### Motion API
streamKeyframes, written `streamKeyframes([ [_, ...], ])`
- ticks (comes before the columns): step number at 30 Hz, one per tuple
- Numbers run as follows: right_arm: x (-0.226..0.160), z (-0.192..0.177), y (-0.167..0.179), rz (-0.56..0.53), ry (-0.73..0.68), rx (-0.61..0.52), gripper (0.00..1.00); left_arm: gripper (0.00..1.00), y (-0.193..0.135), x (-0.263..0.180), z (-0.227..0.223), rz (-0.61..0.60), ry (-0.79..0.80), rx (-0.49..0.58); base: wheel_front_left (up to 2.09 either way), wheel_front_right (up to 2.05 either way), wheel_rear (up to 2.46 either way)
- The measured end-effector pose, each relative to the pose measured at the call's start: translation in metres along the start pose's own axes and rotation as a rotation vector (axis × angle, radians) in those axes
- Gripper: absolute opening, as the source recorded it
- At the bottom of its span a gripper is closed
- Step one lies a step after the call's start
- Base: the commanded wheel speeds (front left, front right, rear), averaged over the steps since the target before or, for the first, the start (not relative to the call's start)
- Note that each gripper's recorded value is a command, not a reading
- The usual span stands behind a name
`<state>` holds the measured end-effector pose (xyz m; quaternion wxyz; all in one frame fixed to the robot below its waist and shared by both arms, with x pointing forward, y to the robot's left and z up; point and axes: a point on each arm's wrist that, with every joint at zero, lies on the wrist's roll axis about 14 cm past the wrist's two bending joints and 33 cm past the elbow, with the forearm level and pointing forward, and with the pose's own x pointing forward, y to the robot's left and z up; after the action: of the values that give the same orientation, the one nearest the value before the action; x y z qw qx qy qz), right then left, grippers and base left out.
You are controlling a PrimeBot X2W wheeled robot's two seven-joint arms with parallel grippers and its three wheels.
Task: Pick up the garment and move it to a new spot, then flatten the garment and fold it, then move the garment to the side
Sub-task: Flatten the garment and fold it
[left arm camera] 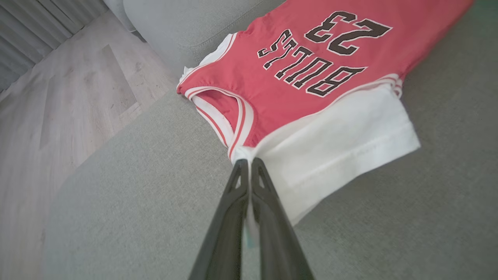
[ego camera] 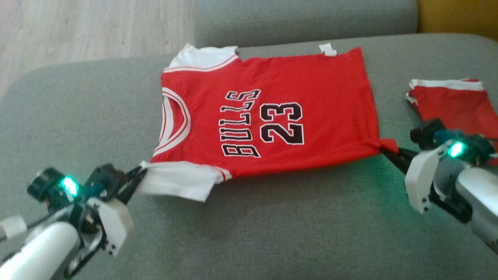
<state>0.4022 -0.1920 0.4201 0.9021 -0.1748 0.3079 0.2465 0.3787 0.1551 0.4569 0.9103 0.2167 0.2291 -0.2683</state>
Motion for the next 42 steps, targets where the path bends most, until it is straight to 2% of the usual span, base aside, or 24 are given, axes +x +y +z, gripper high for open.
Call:
streamKeyframes([
  [11,0.035,0.021,-0.025,-0.025,0.013,0.011,0.00,0.00,0.047,0.051,0.018,0.028,0.052,0.130,0.00,0.00,0.00],
  [23,0.070,0.013,-0.042,-0.047,0.059,0.047,0.00,0.00,0.063,0.111,0.013,0.000,0.123,0.163,0.00,0.00,0.00],
  [24,0.072,0.014,-0.044,-0.051,0.052,0.055,0.04,0.18,0.063,0.115,0.010,0.000,0.136,0.144,0.00,0.00,0.00],
  [25,0.075,0.016,-0.046,-0.055,0.034,0.059,1.00,0.81,0.064,0.118,0.006,0.000,0.155,0.126,0.00,0.00,0.00],
  [26,0.077,0.018,-0.047,-0.060,0.025,0.067,1.00,1.00,0.064,0.120,0.002,0.001,0.168,0.116,0.00,0.00,0.00],
  [28,0.079,0.026,-0.053,-0.081,-0.019,0.110,1.00,1.00,0.069,0.125,0.005,0.031,0.150,0.097,0.00,0.00,0.00],
  [30,0.079,0.041,-0.068,-0.126,-0.097,0.167,1.00,1.00,0.083,0.129,0.024,0.113,0.068,0.077,0.00,0.00,0.00],
  [34,0.062,0.081,-0.105,-0.240,-0.300,0.201,1.00,1.00,0.115,0.122,0.091,0.286,-0.218,0.001,0.00,0.00,0.00],
  [38,0.039,0.121,-0.122,-0.309,-0.495,0.321,1.00,1.00,0.130,0.093,0.139,0.409,-0.473,-0.078,0.00,0.00,0.00],
  [39,0.022,0.146,-0.129,-0.331,-0.595,0.367,1.00,1.00,0.131,0.077,0.149,0.451,-0.556,-0.123,0.00,0.00,0.00],
  [42,-0.022,0.185,-0.144,-0.382,-0.786,0.393,1.00,1.00,0.116,0.058,0.150,0.465,-0.614,-0.187,0.00,0.00,0.00],
])
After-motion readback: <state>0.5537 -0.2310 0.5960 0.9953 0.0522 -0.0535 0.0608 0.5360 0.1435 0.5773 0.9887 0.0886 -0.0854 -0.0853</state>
